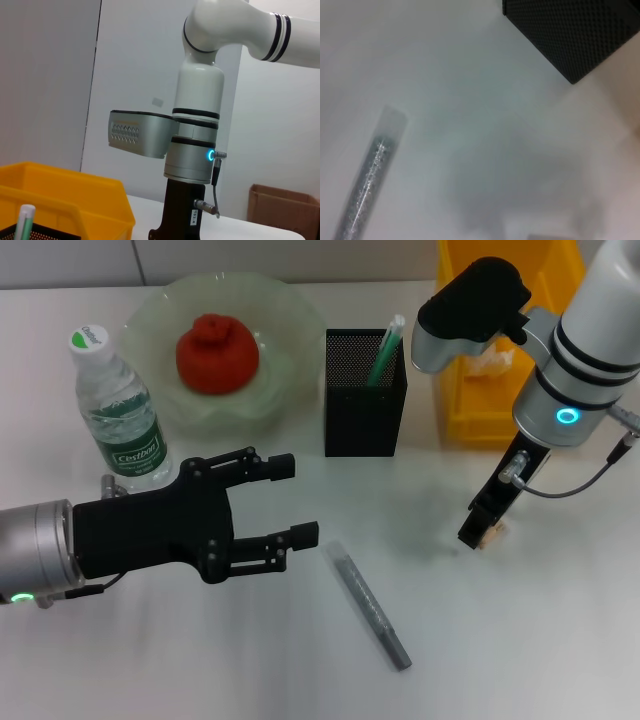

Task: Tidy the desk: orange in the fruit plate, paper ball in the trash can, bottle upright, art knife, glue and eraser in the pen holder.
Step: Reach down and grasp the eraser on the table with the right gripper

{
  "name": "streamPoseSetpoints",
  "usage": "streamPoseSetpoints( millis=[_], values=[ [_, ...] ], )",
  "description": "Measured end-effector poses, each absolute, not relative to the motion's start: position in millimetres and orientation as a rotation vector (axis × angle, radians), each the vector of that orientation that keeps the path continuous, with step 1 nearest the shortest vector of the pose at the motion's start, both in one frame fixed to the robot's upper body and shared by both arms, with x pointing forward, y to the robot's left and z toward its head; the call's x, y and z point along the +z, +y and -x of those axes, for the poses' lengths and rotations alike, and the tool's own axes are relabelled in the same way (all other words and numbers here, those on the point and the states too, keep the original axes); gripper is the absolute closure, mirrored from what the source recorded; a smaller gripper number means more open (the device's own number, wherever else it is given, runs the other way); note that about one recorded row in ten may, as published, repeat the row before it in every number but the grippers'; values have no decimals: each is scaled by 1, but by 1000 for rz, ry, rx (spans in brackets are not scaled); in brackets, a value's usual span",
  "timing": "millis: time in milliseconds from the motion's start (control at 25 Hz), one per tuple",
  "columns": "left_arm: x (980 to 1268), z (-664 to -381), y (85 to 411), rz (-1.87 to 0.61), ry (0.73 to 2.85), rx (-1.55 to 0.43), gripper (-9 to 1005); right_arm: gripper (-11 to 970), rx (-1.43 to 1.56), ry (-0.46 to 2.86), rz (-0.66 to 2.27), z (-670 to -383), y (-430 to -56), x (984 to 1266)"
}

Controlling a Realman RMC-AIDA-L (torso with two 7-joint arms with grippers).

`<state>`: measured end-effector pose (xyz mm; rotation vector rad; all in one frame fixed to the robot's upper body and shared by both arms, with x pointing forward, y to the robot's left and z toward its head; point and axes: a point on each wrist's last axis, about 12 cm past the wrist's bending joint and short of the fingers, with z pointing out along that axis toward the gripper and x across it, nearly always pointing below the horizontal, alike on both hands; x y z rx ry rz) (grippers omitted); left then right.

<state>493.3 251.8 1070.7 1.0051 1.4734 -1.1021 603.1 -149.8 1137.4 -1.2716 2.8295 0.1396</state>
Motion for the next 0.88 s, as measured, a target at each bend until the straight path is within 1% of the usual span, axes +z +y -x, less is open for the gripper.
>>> streamPoseSetpoints(
  millis=[280, 360, 880],
  values=[
    [1071, -494, 251, -1005, 1473, -1102, 211, 312, 141, 2839, 1272, -602, -151, 1135],
    [1071, -494, 251, -1004, 1474, -1101, 211, 417, 141, 2840, 1271, -602, -152, 1135],
    [1070, -494, 250, -1001, 1478, -1101, 212, 423, 138, 2849, 1270, -601, -153, 1130]
  ],
)
